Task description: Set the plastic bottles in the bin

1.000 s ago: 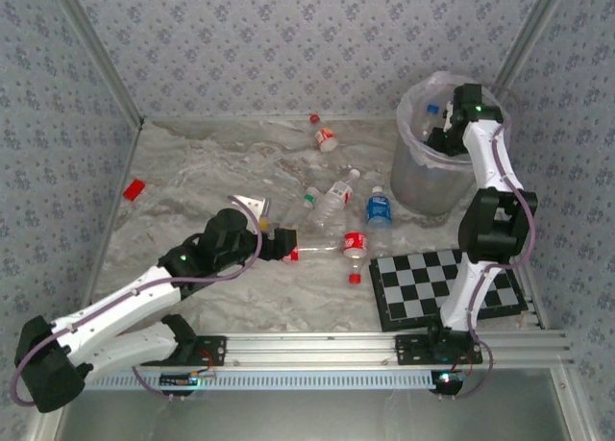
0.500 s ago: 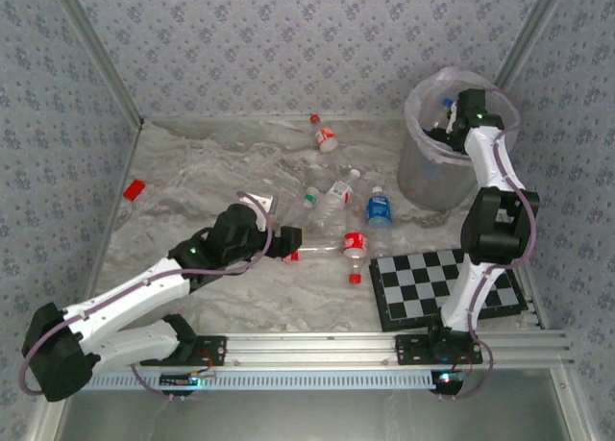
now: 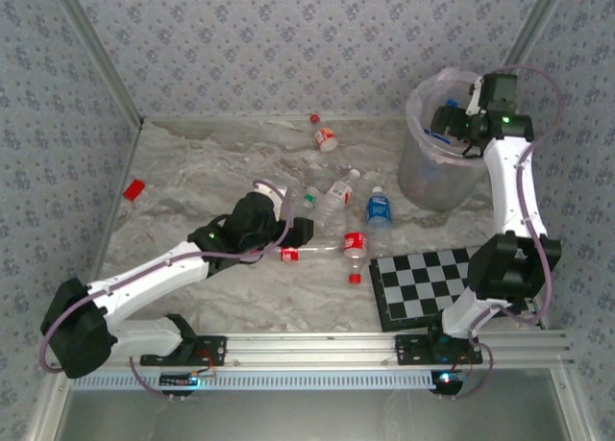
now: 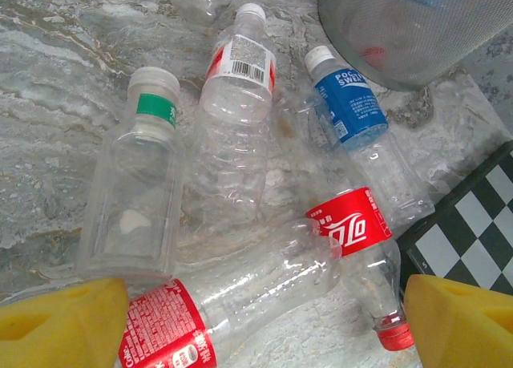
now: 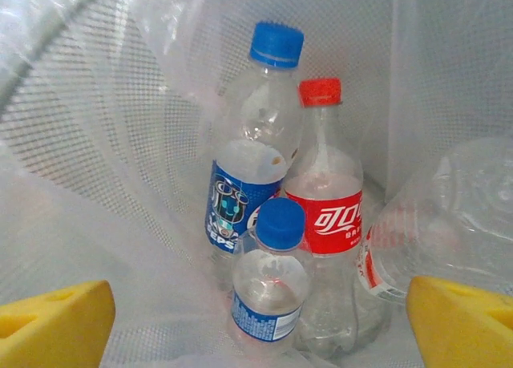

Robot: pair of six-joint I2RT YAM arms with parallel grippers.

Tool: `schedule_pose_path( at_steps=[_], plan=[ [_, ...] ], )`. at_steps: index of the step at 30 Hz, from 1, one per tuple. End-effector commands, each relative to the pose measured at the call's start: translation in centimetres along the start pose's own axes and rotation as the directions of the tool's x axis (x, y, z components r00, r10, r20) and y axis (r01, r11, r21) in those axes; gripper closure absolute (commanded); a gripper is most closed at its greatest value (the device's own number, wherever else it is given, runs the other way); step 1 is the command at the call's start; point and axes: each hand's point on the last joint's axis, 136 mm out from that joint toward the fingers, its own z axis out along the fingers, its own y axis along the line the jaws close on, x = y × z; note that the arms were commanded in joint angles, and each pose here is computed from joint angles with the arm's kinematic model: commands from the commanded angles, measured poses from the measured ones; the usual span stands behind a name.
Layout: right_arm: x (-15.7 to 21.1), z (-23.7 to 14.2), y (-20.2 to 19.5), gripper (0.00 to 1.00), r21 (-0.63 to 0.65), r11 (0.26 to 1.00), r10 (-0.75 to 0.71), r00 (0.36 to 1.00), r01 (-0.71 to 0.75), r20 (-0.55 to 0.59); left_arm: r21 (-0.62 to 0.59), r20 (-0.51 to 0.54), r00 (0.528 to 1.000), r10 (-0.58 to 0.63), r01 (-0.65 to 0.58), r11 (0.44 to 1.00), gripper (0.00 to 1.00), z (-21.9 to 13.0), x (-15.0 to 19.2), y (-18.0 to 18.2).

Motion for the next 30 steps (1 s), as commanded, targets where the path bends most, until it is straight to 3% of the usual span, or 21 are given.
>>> schedule_pose_path(
  at_steps=[1,4,6,13,18,25,30],
  plan=[
    [-0.6,-2.8,0.0,0.04,0.006,1.0,0.025,0.999,-0.025,0.044,-0.014,-0.028,0.998,0.063,-0.063,0.998,0.12,0.2,-1.9,-0.2],
    [-1.2,-4.9,1.0,0.04,-0.041,0.998,0.06,0.994,-0.057,0.091,-0.03,-0.152,0.987,0.045,-0.05,0.998,0.15,1.3,-2.6,1.8],
    [-1.3,-6.2,2.1,0.04,-0.075,0.996,0.064,0.99,-0.055,0.124,0.003,-0.174,0.985,0.004,-0.004,1.0,0.17,2.4,-3.8,2.8],
    [1.0,-10.7,4.1,0.02,-0.142,0.989,0.068,0.982,-0.043,0.178,-0.026,-0.073,0.983,-0.17,0.169,0.985,0.15,7.9,-10.7,3.6],
    [5.1,-11.7,5.7,0.01,-0.232,0.972,0.074,0.988,-0.042,0.133,-0.037,-0.086,0.943,-0.322,0.32,0.947,0.12,14.2,-13.4,3.8],
    [9.1,-11.3,6.2,0.0,-0.26,0.965,0.047,0.996,-0.025,0.078,-0.015,-0.108,0.85,-0.516,0.518,0.855,0.06,22.5,-14.2,3.9],
    [9.5,-11.3,6.0,0.0,-0.263,0.965,0.03,0.997,-0.008,0.076,-0.155,-0.125,0.824,-0.552,0.534,0.831,0.05,25.8,-12.0,6.3]
  ],
)
